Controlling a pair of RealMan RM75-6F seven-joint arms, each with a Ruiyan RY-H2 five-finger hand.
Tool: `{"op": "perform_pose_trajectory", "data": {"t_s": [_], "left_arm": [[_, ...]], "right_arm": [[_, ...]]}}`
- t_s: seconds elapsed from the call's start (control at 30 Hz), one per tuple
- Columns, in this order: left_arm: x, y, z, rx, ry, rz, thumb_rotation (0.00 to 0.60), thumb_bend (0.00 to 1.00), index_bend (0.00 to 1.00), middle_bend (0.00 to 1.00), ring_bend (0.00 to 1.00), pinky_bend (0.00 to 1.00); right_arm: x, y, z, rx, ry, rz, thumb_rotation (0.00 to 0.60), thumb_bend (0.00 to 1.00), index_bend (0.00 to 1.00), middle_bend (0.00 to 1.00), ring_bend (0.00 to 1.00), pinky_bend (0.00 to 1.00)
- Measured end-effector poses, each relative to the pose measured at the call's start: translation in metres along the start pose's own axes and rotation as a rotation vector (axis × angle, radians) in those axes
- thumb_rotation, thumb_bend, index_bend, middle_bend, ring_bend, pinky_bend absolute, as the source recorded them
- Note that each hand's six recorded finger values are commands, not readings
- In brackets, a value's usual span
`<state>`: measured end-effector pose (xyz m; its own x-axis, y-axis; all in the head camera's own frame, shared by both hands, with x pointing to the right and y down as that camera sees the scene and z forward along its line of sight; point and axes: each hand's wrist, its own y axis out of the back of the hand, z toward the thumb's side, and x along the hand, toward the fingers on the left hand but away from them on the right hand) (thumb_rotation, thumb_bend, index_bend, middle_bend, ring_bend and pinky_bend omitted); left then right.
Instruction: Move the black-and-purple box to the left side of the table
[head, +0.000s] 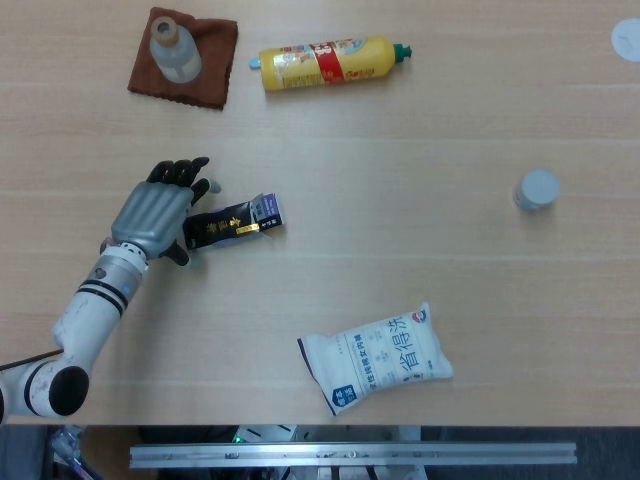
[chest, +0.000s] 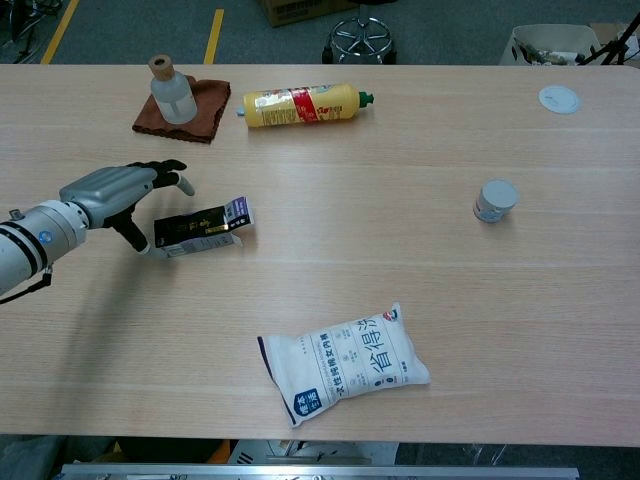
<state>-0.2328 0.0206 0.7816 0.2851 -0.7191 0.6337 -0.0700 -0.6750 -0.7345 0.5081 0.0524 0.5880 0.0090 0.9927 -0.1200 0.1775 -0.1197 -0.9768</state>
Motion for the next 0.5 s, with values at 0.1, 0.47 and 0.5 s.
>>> {"op": "perform_pose_trajectory", "data": {"t_s": [0.1, 0.47, 0.5], "left_arm": [[0.002, -0.0011, -0.0012, -0.009, 0.002, 0.002, 0.6, 0.0, 0.2, 0.0, 0.0, 0.05], [0.005, -0.0032, -0.009, -0.03, 0.015, 0.01, 0.6, 0.0, 0.2, 0.0, 0.0, 0.05], [0.0052, -0.0031, -0.0097, -0.033, 0.016, 0.013, 0.6, 0.0, 0.2, 0.0, 0.0, 0.05]], "right_arm": [[0.0005, 0.0002, -0.0007, 0.001, -0.003, 0.0, 0.6, 0.23, 0.31, 0.22, 0.15, 0.22], [0.0021, 0.001, -0.0012, 0.002, -0.005, -0.002, 0.6, 0.23, 0.31, 0.22, 0.15, 0.22], [0.0023, 0.001, -0.0011, 0.003, -0.005, -0.002, 0.6, 0.23, 0.31, 0.22, 0.15, 0.22]]}}
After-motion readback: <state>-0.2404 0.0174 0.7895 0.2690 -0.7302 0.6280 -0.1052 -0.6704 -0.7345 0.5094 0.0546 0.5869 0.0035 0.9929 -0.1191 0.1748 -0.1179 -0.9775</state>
